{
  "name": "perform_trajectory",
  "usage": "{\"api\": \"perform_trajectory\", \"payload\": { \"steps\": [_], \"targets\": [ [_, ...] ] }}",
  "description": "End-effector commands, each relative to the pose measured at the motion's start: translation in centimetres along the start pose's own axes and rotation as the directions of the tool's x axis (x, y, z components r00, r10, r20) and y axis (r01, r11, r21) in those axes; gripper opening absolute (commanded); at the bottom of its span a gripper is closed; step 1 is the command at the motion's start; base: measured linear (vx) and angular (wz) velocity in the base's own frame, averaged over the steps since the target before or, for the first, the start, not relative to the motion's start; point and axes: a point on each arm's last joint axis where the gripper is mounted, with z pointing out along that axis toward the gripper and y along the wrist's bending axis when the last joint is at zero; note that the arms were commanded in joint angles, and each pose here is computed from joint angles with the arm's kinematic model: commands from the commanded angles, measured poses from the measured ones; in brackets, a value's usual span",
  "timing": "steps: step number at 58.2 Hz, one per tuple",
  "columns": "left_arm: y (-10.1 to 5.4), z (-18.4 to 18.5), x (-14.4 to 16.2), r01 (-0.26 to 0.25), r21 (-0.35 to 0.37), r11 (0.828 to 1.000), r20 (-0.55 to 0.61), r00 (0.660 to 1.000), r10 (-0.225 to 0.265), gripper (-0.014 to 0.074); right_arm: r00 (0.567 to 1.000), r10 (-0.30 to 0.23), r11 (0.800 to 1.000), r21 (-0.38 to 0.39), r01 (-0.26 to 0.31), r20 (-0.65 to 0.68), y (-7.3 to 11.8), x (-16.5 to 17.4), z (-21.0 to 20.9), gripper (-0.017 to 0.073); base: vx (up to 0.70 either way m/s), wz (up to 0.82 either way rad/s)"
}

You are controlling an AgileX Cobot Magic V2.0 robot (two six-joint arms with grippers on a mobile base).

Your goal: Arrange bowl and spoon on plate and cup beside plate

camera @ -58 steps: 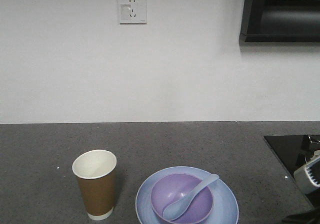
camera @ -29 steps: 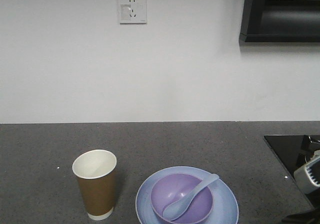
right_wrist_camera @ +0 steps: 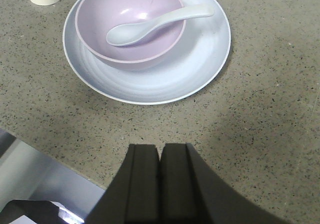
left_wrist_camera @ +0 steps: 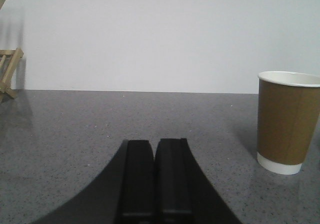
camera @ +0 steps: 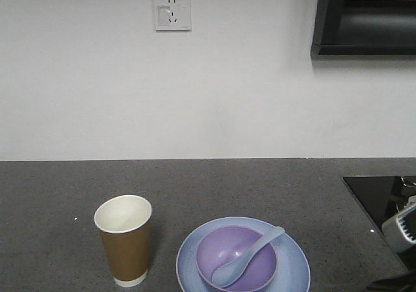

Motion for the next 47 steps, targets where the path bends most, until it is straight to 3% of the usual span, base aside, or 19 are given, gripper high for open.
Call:
{"api": "perform_trajectory", "payload": {
  "steps": [1,30,34,39,44,47],
  "targets": [
    [0.0,-0.1,0.0,0.018,0.012,1.000,0.078,0.997,-0.019,-0.0006,0.995,-0.008,1.000,0.015,0.007,0.096,-0.1,-1.2,-0.9,-0.0012,0.00,0.00],
    [0.0,-0.1,0.0,0.018,0.012,1.000,0.078,0.997,-0.019,-0.0006,0.995,-0.009,1.000,0.015,0.007,0.096,-0.1,-1.2,-0.9,-0.0012,0.00,0.00],
    [0.0,-0.1,0.0,0.018,0.012,1.000,0.078,0.997,-0.019,-0.0006,0.991,-0.044,0.998,0.059,0.036,0.126,-0.5,-1.2,-1.4,-0.0012,0.00,0.00],
    [0.0,-0.1,0.0,0.018,0.012,1.000,0.078,0.997,-0.019,-0.0006,0.974,-0.011,0.991,0.135,-0.020,0.224,-1.5,-0.3,-2.2,-0.0012,0.00,0.00],
    [0.0,-0.1,0.0,0.018,0.012,1.000,0.078,0.997,-0.019,-0.0006,0.931,-0.003,0.964,0.249,-0.094,0.365,-2.5,1.8,-3.3,-0.0012,0.00,0.00],
    [0.0,-0.1,0.0,0.018,0.012,1.000,0.078,0.997,-0.019,-0.0006,0.901,-0.019,0.937,0.323,-0.136,0.433,-2.9,3.5,-3.8,-0.0012,0.00,0.00]
  ]
}}
